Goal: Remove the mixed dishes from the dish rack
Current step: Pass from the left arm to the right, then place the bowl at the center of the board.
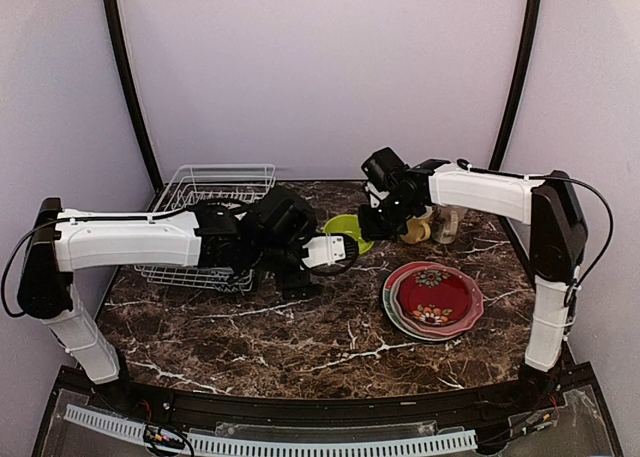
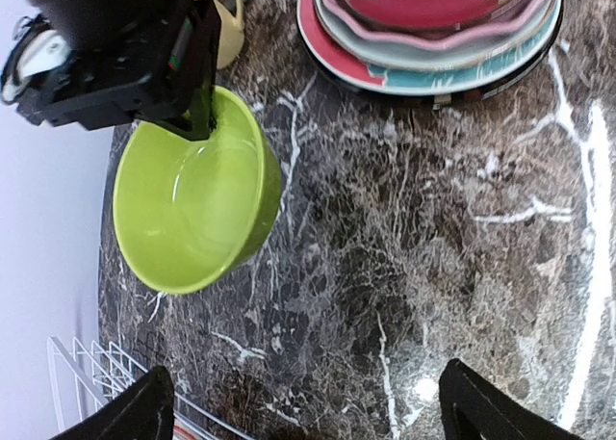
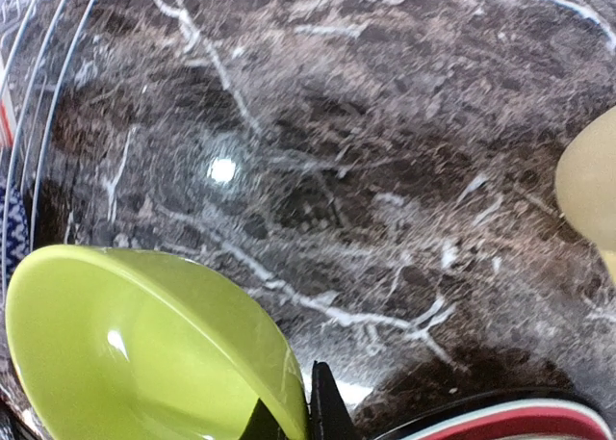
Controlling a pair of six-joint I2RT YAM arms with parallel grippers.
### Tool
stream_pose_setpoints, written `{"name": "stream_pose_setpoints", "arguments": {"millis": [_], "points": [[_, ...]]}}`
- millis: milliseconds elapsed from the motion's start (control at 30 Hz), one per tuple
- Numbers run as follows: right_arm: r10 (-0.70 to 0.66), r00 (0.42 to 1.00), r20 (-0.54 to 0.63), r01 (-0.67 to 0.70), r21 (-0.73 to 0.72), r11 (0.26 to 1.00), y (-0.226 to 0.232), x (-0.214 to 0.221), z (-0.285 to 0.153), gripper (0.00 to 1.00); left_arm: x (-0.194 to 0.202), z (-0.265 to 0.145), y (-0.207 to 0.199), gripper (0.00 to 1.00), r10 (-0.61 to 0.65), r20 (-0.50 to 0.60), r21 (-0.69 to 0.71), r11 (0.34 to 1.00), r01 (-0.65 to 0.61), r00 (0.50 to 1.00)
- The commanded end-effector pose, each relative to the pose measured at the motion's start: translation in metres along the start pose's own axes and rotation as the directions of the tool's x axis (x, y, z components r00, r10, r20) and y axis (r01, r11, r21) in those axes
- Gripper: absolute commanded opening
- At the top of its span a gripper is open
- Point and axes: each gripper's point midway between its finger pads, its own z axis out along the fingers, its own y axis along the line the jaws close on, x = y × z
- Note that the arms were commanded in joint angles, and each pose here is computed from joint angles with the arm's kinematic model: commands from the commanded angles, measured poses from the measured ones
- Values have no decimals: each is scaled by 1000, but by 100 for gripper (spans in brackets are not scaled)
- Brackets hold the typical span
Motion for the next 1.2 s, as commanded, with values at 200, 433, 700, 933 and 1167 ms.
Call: {"name": "stream_pose_setpoints", "arguments": {"millis": [200, 433, 700, 933, 1167], "points": [[5, 994, 112, -9, 39, 999, -32, -57, 18, 0, 4, -80, 115, 97, -391, 301, -122, 889, 441, 870], [-9, 996, 84, -1, 117, 993, -56, -63, 41, 0, 73, -108, 195, 99, -652, 432, -149, 630, 762, 623], [-27, 999, 37, 21, 148, 989, -64, -61, 67, 4, 163, -91, 238, 99, -855, 411, -71, 316, 946, 316], [-23, 999, 28, 18, 179, 984, -73, -64, 81, 9, 217, -51, 238, 96, -948, 280, -33, 145, 989, 148], [-26, 999, 28, 20, 184, 983, -73, -69, 81, 34, 219, -20, 225, 95, -984, 144, 34, 110, 993, 104]]}}
